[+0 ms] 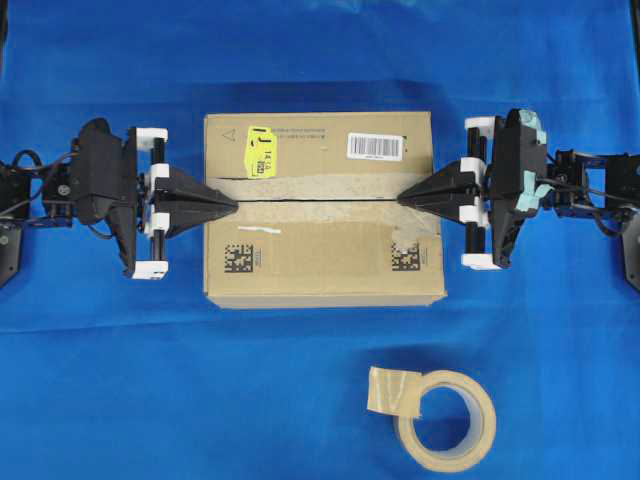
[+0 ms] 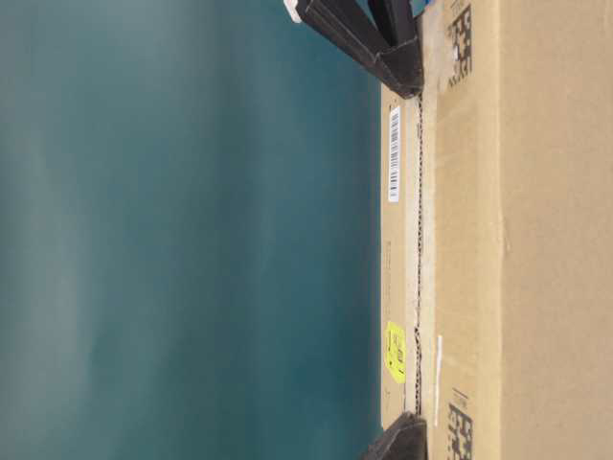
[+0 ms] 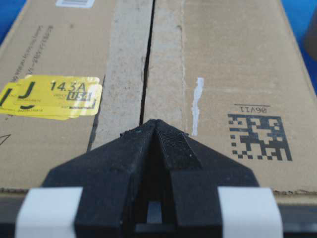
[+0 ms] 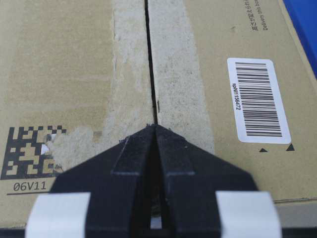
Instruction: Close the cardboard box.
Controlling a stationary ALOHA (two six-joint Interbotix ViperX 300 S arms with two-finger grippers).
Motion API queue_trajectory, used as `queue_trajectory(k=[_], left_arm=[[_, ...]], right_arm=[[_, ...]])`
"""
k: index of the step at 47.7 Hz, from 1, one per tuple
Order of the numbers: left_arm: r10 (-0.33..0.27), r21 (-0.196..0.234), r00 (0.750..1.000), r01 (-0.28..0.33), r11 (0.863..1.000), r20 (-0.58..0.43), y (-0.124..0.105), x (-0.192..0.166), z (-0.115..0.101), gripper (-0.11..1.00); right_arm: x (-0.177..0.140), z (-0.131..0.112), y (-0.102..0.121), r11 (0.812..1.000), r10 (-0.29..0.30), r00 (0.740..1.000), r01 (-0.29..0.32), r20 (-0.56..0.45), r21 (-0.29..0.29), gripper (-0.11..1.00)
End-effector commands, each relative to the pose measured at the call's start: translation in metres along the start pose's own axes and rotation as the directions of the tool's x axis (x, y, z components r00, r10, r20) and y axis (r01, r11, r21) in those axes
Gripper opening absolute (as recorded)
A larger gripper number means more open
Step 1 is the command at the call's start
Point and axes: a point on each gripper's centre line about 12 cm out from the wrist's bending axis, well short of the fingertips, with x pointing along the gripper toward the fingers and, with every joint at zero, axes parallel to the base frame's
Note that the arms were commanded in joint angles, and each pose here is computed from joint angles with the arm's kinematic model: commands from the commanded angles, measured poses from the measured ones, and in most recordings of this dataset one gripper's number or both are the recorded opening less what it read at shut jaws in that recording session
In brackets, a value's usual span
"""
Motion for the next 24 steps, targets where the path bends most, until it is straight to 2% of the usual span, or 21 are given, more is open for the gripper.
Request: queue_trajectory(k=[1, 9, 24], left_arm=[[0.017, -0.005, 0.999, -0.017, 1.000, 0.035, 0.0043, 0.0023, 0.0046, 0.00], [0.029, -0.001, 0.997, -0.029, 1.000, 0.072, 0.0076, 0.0003, 0.0066, 0.00], [0.033, -0.004, 0.998, -0.033, 0.999, 0.058, 0.0086, 0.0008, 0.0032, 0.00]], right_arm=[[0.0002, 0.0040, -0.0020, 1.000, -0.007, 1.000, 0.006, 0.015, 0.010, 0.01], [0.0003, 0.0047, -0.0019, 1.000, -0.006, 1.000, 0.006, 0.016, 0.010, 0.01], [0.0002, 0.0040, -0.0020, 1.000, -0.007, 1.000, 0.006, 0.015, 0.010, 0.00]])
